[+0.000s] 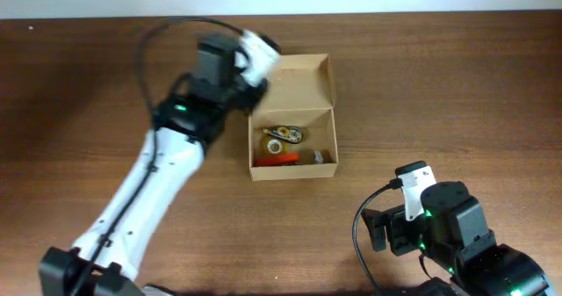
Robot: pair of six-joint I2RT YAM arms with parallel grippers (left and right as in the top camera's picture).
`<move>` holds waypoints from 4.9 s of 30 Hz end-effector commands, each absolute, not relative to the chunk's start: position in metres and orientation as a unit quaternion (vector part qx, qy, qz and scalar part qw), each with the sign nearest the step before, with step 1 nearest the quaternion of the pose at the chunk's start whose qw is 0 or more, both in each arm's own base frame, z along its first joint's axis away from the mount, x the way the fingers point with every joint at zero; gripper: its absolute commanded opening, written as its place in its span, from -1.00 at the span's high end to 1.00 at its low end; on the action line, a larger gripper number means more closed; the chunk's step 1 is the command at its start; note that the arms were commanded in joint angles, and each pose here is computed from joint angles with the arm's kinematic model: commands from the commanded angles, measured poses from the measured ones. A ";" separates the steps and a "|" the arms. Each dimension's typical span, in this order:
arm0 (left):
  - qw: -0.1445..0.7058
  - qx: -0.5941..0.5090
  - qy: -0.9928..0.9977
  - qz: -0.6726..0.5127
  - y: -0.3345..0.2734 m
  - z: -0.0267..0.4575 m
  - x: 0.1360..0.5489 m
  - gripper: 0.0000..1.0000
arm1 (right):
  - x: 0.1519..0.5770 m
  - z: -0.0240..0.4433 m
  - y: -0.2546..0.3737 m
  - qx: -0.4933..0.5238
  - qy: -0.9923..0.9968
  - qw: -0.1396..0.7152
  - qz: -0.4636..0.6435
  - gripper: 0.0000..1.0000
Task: Pack container
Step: 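Carry the blue pen with the left gripper into the box, then release the pen and move the left gripper back over the marker, then lower the left gripper and grasp the blue-capped whiteboard marker, then carry the whiteboard marker with the left gripper into the box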
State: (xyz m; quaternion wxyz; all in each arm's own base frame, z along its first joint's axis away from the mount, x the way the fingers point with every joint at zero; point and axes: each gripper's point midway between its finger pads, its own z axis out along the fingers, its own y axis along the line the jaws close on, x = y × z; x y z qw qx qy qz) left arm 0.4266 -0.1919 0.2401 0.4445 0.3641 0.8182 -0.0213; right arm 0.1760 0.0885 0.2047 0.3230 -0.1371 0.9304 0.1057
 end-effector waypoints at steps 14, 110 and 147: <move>0.260 0.653 0.711 -0.003 -0.257 0.091 0.385 0.97 | 0.175 0.204 0.091 -0.143 0.930 0.322 0.108 -0.98; 0.096 0.055 0.994 0.003 0.054 -0.011 0.420 0.14 | 0.175 0.204 0.091 -0.143 0.930 0.322 0.108 -0.98; 0.325 0.423 0.845 -0.026 -0.145 0.230 0.451 0.96 | 0.175 0.204 0.091 -0.143 0.930 0.322 0.108 -0.98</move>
